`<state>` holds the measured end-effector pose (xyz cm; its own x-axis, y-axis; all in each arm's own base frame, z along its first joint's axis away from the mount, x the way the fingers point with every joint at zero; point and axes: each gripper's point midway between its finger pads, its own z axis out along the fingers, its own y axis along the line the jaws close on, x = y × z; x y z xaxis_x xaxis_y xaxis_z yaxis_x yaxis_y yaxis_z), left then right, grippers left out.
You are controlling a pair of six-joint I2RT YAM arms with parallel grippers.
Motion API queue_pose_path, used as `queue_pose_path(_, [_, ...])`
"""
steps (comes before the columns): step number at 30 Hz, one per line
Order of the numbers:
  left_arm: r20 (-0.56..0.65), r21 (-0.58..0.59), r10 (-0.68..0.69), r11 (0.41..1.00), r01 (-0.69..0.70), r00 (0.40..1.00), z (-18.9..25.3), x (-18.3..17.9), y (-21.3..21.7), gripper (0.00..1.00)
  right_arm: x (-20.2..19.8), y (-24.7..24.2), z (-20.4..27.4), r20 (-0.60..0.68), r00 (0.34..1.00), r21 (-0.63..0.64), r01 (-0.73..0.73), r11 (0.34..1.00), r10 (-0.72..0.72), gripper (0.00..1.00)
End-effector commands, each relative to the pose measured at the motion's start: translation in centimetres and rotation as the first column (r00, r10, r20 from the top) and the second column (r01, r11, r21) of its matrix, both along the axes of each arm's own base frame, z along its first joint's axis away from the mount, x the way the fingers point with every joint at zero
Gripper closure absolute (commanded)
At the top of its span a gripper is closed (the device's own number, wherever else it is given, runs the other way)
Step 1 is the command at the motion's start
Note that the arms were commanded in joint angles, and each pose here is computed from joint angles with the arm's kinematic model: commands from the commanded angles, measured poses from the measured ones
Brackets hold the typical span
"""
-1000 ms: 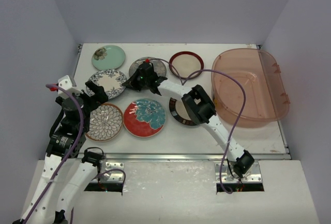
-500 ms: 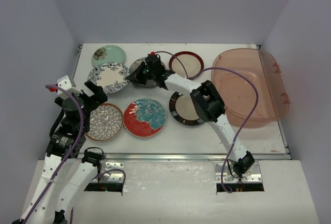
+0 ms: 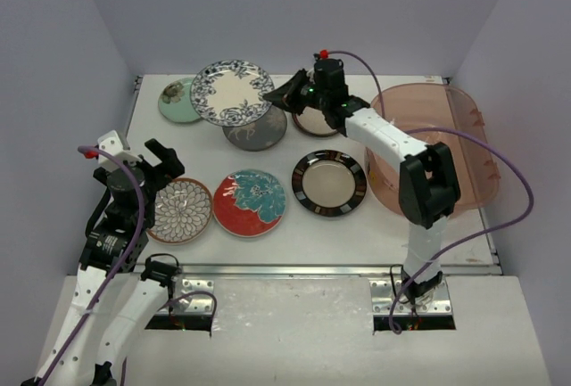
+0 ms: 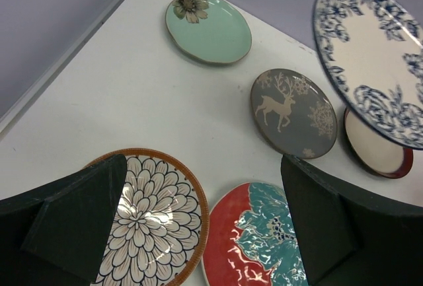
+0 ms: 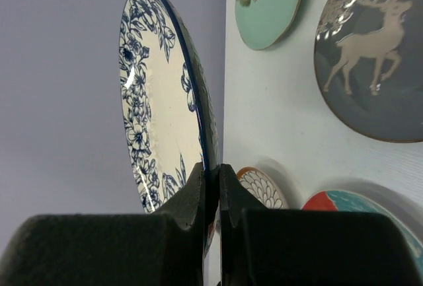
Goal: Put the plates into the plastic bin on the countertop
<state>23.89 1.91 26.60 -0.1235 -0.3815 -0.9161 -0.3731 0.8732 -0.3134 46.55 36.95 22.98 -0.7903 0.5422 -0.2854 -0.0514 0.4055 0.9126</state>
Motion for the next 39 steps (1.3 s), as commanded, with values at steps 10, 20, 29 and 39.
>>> queue_pose_path(10, [0.033,-0.007,-0.009,1.000,0.010,0.999,0.9,0.2,-0.2,0.00,-5.6,-23.3,11.7,0.202,0.859,0.021,0.477,0.879,-0.471,1.00])
queue_pose_path(20, [0.025,-0.006,-0.028,1.000,0.028,0.999,0.7,0.4,-0.7,0.00,-11.8,-38.7,8.7,0.066,0.628,0.030,0.775,0.631,-0.775,1.00])
queue_pose_path(29, [0.006,-0.003,-0.066,0.998,0.066,0.998,0.3,0.7,-1.6,0.00,-13.9,-46.4,4.6,-0.037,0.468,0.007,0.883,0.468,-0.883,1.00])
queue_pose_path(39, [0.007,-0.002,-0.064,0.998,0.064,0.998,0.3,0.6,-1.6,0.00,-12.4,-47.4,-1.9,-0.030,0.448,-0.150,0.882,0.447,-0.894,1.00])
